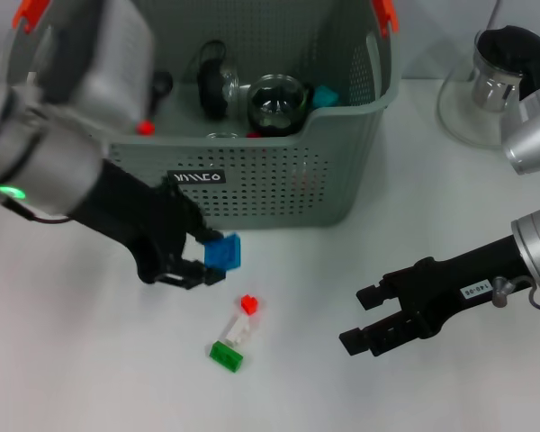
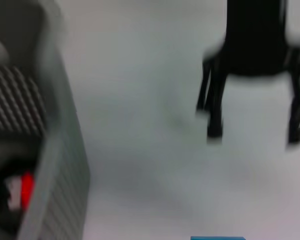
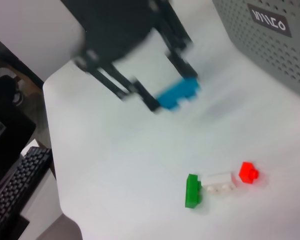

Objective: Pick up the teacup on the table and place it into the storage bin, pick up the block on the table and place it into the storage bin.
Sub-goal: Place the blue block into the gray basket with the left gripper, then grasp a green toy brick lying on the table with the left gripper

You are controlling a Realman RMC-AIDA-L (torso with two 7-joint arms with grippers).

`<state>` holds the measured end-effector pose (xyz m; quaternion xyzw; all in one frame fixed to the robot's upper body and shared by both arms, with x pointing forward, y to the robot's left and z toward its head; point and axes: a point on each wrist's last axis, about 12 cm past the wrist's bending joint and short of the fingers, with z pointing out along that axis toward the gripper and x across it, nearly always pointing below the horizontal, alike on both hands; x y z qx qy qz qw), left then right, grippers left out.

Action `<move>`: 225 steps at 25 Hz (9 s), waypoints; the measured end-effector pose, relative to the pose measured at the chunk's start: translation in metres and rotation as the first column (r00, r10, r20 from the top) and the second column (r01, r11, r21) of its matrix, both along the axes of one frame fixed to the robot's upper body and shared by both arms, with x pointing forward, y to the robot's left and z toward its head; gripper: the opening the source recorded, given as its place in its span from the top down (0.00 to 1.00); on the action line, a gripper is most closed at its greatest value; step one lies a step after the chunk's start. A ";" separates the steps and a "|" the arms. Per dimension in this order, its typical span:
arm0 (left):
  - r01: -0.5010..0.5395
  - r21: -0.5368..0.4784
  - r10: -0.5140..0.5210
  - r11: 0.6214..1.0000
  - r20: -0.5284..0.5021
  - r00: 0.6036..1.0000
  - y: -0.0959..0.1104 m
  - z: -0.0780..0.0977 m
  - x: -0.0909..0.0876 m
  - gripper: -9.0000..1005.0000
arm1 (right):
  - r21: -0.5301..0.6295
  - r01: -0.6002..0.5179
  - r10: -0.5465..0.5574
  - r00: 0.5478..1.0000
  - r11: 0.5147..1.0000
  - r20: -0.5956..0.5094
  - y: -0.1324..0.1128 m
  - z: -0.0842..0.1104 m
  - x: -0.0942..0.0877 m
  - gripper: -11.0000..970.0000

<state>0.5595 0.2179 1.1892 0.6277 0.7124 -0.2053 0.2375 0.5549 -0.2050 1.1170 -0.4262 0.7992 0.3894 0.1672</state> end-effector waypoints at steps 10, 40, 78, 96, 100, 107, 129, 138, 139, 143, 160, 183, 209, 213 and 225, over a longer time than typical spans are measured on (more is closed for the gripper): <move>-0.150 -0.455 0.182 0.878 0.027 0.983 0.060 0.068 0.003 0.58 | -0.002 -0.021 0.021 1.000 1.000 -0.010 -0.001 0.002 -0.001 0.04; -0.415 -0.493 0.477 0.764 -0.001 0.879 -0.006 0.065 0.105 0.52 | -0.035 -0.026 0.026 1.000 0.999 0.000 -0.006 0.003 0.002 0.04; -0.114 0.026 0.115 0.993 -0.037 0.993 -0.008 -0.001 -0.039 0.07 | -0.022 -0.001 0.001 1.000 1.000 0.025 0.007 0.003 0.013 0.04; -0.153 0.222 0.187 0.963 -0.142 0.972 -0.047 -0.049 -0.036 0.08 | -0.012 0.021 -0.021 0.999 1.000 0.029 0.007 0.004 0.015 0.04; -0.195 0.248 0.237 0.949 -0.152 0.959 -0.055 -0.050 -0.035 0.08 | -0.011 0.023 -0.023 0.999 1.000 0.030 0.007 0.004 0.016 0.04; -0.315 0.283 0.371 0.906 -0.172 0.912 -0.059 -0.051 -0.032 0.08 | -0.013 0.023 -0.023 0.999 1.000 0.031 0.007 0.004 0.016 0.04; -0.524 0.355 0.621 0.775 -0.269 0.736 -0.072 -0.056 -0.036 0.10 | -0.031 -0.110 0.113 0.984 0.993 0.136 0.010 0.014 0.019 0.04; -0.571 0.347 0.660 0.744 -0.249 0.709 -0.071 -0.059 -0.031 0.10 | -0.035 -0.140 0.144 0.975 0.990 0.169 0.013 0.017 0.021 0.04; -0.573 0.350 0.663 0.741 -0.243 0.708 -0.071 -0.060 -0.030 0.10 | -0.035 -0.141 0.145 0.974 0.989 0.171 0.013 0.016 0.021 0.04; -0.574 0.363 0.667 0.734 -0.227 0.709 -0.071 -0.065 -0.029 0.10 | -0.035 -0.141 0.145 0.974 0.989 0.175 0.013 0.016 0.022 0.04; -0.559 0.371 0.654 0.742 -0.212 0.727 -0.078 -0.071 -0.030 0.12 | -0.031 -0.138 0.141 0.973 0.990 0.182 0.013 0.016 0.022 0.04; -0.531 0.400 0.631 0.747 -0.173 0.757 -0.084 -0.079 -0.033 0.13 | -0.031 -0.137 0.140 0.973 0.990 0.185 0.012 0.017 0.023 0.04; -0.527 0.403 0.628 0.748 -0.173 0.759 -0.090 -0.078 -0.034 0.36 | -0.032 -0.130 0.134 0.973 0.991 0.188 0.012 0.017 0.024 0.04; -0.519 0.406 0.620 0.752 -0.167 0.767 -0.092 -0.078 -0.035 0.36 | -0.031 -0.129 0.133 0.973 0.991 0.188 0.012 0.016 0.024 0.04; -0.510 0.409 0.609 0.757 -0.159 0.777 -0.094 -0.076 -0.035 0.59 | -0.032 -0.127 0.131 0.973 0.991 0.189 0.012 0.017 0.024 0.04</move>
